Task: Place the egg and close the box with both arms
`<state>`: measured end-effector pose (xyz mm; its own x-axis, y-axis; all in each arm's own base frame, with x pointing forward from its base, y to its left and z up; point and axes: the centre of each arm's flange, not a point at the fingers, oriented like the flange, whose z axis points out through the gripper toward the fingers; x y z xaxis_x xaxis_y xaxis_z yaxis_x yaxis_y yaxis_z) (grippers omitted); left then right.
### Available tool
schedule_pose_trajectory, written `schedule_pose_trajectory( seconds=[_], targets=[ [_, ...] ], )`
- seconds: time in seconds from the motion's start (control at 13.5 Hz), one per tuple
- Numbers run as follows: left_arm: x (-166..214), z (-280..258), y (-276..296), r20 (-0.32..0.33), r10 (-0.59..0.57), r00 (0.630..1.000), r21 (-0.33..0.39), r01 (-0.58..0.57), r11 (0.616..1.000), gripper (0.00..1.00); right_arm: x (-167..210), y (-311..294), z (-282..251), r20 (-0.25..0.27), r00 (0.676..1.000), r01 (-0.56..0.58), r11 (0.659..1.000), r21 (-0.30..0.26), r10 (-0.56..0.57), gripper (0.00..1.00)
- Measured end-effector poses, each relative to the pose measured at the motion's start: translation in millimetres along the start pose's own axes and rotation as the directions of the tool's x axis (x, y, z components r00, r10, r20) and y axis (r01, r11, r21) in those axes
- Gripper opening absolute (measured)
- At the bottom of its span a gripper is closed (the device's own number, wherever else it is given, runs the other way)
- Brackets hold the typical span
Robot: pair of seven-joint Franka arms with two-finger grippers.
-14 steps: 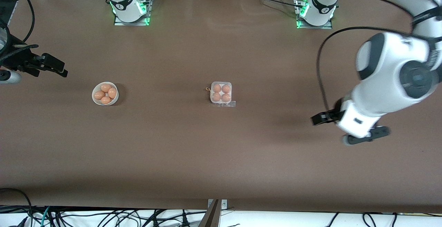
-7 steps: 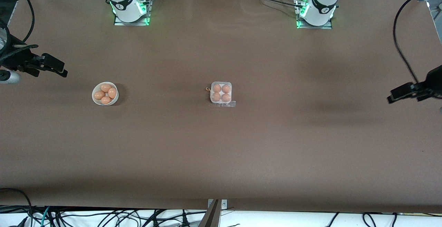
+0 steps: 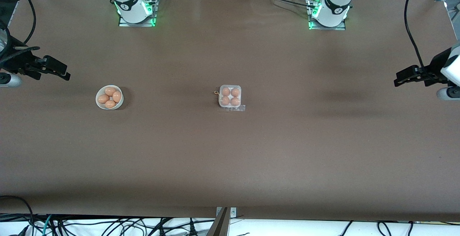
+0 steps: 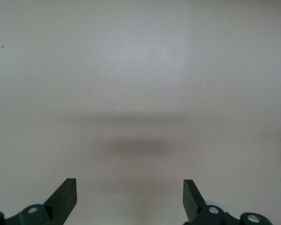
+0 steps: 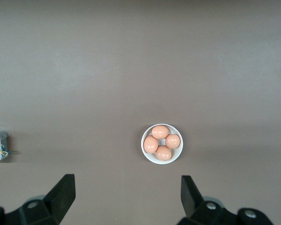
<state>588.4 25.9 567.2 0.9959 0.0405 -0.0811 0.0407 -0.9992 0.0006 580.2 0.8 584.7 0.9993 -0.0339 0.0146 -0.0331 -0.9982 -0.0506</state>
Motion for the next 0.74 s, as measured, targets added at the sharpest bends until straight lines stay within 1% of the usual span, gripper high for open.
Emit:
schedule_pose_trajectory(
  seconds=[0.37,0.74],
  targets=[
    [-17.6,-18.0,10.3,-0.028,0.021,0.999,0.0,-0.021,1.0,1.0,0.0,0.0,0.1,0.0,1.0,0.0,1.0,0.0,0.0,1.0],
    [-20.1,-19.4,18.4,-0.029,0.035,0.999,0.001,-0.035,0.999,1.0,0.1,0.0,0.2,0.0,1.0,0.0,1.0,0.0,0.0,1.0]
  ],
)
